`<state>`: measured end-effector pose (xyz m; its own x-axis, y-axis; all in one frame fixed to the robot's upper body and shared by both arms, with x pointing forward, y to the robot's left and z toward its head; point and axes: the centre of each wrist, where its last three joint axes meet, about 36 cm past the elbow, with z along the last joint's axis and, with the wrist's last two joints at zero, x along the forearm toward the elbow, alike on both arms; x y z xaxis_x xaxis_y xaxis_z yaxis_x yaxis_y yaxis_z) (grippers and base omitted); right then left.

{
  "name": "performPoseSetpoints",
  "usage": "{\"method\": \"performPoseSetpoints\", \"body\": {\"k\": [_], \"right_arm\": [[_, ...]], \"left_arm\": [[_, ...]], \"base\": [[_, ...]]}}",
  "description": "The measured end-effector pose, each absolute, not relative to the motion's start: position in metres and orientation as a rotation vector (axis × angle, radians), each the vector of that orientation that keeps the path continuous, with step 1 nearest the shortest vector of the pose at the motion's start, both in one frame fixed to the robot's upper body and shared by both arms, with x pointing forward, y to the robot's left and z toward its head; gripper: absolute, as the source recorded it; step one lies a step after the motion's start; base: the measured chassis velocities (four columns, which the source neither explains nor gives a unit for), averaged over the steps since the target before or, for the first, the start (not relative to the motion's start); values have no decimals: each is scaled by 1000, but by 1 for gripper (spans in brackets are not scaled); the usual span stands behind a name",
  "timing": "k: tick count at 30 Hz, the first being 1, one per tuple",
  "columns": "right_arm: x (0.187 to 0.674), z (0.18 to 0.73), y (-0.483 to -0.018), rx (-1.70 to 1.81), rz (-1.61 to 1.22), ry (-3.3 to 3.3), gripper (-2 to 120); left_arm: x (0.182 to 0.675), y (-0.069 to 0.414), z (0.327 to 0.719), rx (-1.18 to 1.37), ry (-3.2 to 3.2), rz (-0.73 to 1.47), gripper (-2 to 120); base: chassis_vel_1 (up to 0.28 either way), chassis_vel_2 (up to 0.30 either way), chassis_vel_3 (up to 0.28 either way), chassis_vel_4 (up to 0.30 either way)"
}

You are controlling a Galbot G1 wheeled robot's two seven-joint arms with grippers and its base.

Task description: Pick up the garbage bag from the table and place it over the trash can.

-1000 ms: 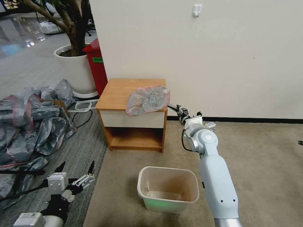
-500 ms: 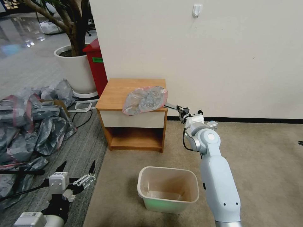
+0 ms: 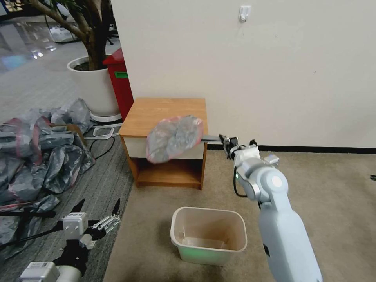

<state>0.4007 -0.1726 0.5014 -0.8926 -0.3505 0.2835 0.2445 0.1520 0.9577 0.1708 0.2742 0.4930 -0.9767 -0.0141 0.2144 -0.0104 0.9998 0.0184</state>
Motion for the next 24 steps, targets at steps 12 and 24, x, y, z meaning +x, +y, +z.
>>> {"method": "performPoseSetpoints", "body": {"k": [12,24], "right_arm": [[307,498,-162,77,-1525,-1964,0],[279,488,-183,24,-1393,-2064,0]], "left_arm": [[177,275,495,-20,-2943,-21,100],[178,274,495,-26,-2944,-10,100]], "base": [[0,0,0,0],[0,0,0,0]]}}
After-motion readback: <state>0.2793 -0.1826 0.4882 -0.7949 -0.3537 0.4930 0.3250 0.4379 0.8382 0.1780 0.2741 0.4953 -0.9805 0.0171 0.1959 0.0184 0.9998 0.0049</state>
